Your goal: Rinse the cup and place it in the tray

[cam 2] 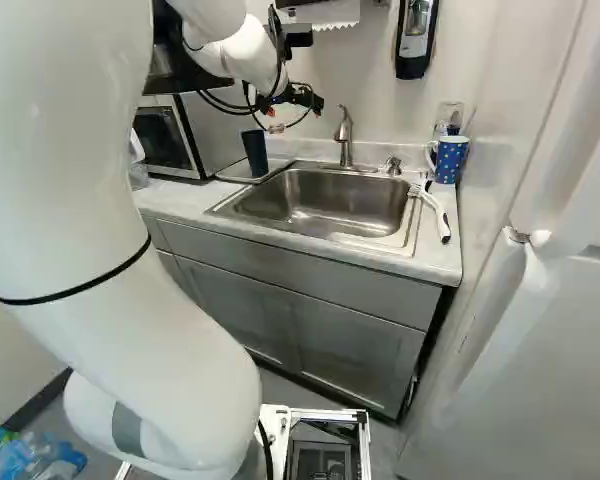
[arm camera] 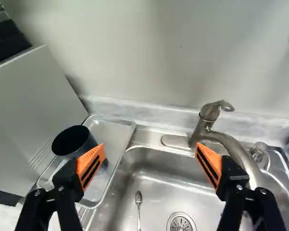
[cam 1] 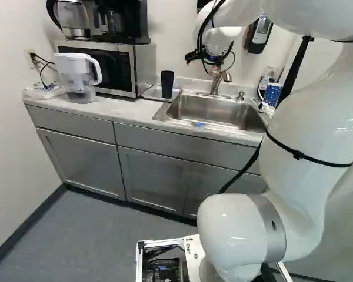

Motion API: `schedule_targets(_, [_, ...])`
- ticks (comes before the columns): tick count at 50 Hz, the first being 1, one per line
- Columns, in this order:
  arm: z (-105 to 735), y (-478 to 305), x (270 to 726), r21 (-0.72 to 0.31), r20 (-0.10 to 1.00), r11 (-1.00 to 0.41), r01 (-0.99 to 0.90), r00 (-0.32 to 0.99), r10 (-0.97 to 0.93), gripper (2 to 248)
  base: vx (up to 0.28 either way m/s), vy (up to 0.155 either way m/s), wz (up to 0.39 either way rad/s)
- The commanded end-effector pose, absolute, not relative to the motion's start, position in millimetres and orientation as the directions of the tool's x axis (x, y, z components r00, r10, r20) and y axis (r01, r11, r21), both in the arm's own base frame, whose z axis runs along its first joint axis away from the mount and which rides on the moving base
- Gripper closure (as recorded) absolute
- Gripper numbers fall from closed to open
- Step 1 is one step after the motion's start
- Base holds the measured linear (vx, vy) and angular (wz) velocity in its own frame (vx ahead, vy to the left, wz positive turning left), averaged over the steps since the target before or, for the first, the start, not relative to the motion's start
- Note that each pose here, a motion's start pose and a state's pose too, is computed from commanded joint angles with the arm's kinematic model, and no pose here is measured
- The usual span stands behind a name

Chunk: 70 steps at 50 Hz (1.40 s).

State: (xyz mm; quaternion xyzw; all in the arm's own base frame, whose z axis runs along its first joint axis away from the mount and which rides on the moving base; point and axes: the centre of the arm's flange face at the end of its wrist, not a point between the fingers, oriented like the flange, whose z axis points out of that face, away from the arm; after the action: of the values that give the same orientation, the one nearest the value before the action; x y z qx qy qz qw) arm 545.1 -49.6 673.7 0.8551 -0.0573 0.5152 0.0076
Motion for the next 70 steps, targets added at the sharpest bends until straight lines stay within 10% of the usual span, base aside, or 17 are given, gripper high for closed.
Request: schedule_targets(70, [652.6,-90.3,450.5,-0.061,0.726,-0.978,-0.198,0.663,-0.179,3,0.0,0.0,0.0])
